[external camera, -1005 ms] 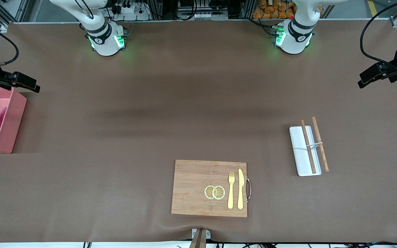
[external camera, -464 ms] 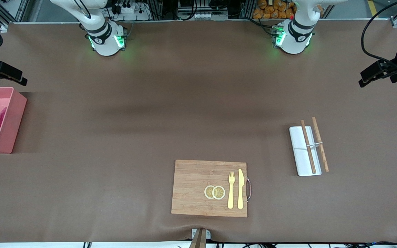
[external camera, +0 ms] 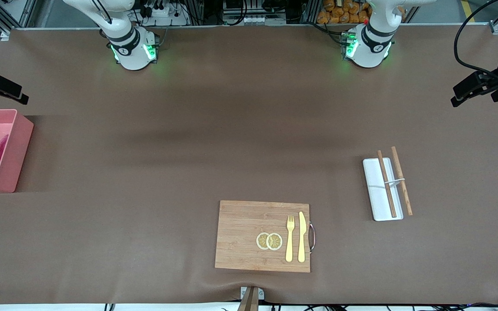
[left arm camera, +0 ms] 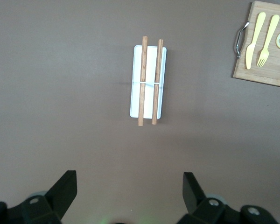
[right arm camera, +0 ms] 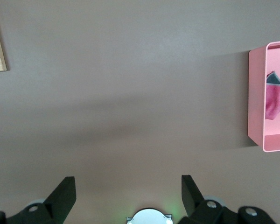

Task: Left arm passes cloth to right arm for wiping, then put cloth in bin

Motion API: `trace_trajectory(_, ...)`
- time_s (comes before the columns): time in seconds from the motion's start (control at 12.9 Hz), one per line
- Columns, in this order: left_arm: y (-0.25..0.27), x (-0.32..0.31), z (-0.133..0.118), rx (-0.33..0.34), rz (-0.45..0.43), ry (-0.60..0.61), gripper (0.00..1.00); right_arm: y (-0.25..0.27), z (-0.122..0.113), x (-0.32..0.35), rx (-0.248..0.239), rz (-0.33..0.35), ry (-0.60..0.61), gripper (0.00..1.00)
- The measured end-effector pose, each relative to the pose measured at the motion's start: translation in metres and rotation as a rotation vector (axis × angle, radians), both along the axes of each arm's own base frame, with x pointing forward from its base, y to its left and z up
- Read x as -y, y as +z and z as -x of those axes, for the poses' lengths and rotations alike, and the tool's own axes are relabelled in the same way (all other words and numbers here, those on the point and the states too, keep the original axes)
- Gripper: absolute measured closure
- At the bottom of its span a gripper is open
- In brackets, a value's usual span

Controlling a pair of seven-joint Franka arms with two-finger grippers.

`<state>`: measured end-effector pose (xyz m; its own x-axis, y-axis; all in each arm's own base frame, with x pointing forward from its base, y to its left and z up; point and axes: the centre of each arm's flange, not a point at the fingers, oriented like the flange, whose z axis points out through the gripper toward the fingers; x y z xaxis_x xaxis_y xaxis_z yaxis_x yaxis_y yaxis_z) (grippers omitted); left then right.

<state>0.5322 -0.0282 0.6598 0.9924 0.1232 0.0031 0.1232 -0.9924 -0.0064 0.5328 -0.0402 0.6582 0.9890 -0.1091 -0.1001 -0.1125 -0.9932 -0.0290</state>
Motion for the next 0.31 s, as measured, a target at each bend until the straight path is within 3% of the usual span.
trace_trajectory(0.31,-0.0015,-0.0014,0.003,-0.026,-0.001,0.002,0.0,0.004,0.0003,0.002,0.008,0.001,-0.004,0.0)
